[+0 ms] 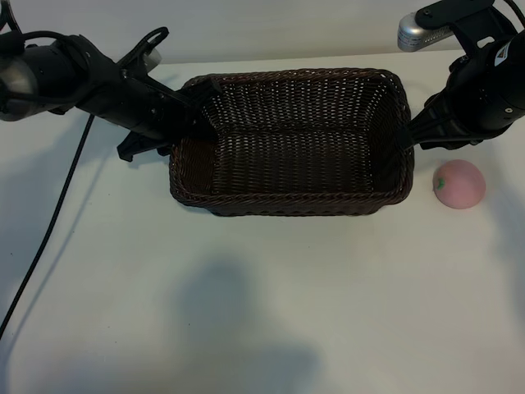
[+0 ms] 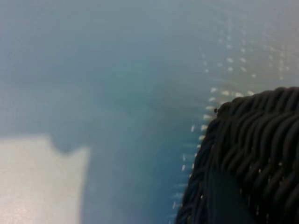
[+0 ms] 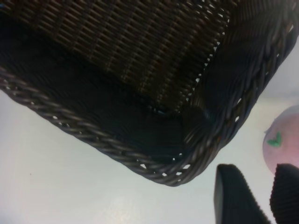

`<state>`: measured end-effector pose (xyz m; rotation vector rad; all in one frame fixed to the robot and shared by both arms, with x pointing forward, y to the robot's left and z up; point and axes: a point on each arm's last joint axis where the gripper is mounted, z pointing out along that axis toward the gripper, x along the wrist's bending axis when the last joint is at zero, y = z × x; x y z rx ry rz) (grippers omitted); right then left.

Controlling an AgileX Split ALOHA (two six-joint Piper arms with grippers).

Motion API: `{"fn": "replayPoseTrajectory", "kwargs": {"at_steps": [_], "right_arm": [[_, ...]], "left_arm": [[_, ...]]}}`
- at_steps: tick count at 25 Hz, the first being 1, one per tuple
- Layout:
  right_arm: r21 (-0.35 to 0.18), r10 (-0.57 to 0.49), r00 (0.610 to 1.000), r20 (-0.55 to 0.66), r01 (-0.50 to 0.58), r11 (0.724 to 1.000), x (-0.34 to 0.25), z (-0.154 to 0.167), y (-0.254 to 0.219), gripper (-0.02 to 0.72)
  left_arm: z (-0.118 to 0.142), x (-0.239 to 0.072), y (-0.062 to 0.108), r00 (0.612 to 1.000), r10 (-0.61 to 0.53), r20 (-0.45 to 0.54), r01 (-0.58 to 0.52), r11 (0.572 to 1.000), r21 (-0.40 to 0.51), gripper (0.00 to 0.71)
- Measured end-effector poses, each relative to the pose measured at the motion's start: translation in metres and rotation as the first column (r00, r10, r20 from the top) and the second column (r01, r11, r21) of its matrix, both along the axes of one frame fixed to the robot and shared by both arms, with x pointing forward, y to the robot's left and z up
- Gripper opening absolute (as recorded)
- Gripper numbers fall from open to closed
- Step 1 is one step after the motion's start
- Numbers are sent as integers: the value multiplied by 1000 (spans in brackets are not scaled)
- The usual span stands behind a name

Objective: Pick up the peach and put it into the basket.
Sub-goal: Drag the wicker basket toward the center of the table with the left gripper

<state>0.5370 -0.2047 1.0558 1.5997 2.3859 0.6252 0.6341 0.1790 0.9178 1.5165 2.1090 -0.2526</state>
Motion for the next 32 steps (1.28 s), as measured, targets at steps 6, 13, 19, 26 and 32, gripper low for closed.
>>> {"fn": "replayPoseTrajectory", "kwargs": {"at_steps": [6,13,19,26,32], "right_arm": [[0,0,1000,0,0,1000,0,0,0,255],[0,0,1000,0,0,1000,0,0,0,255],[0,0,1000,0,0,1000,0,0,0,255],[0,0,1000,0,0,1000,0,0,0,255],[0,0,1000,0,0,1000,0,0,0,255]], "left_arm": [[-1,0,0,1000,1,-7,-1,1000,-2,330],[-1,-1,0,1000,-1,-12,1,1000,-4,331],[3,-2,-2,1000,5,-22,-5,1000,-26,505],[34,0,0,998,-35,51,35,999,8,613],[58,-6,8,992,-126,12,123,983,133,612]]}}
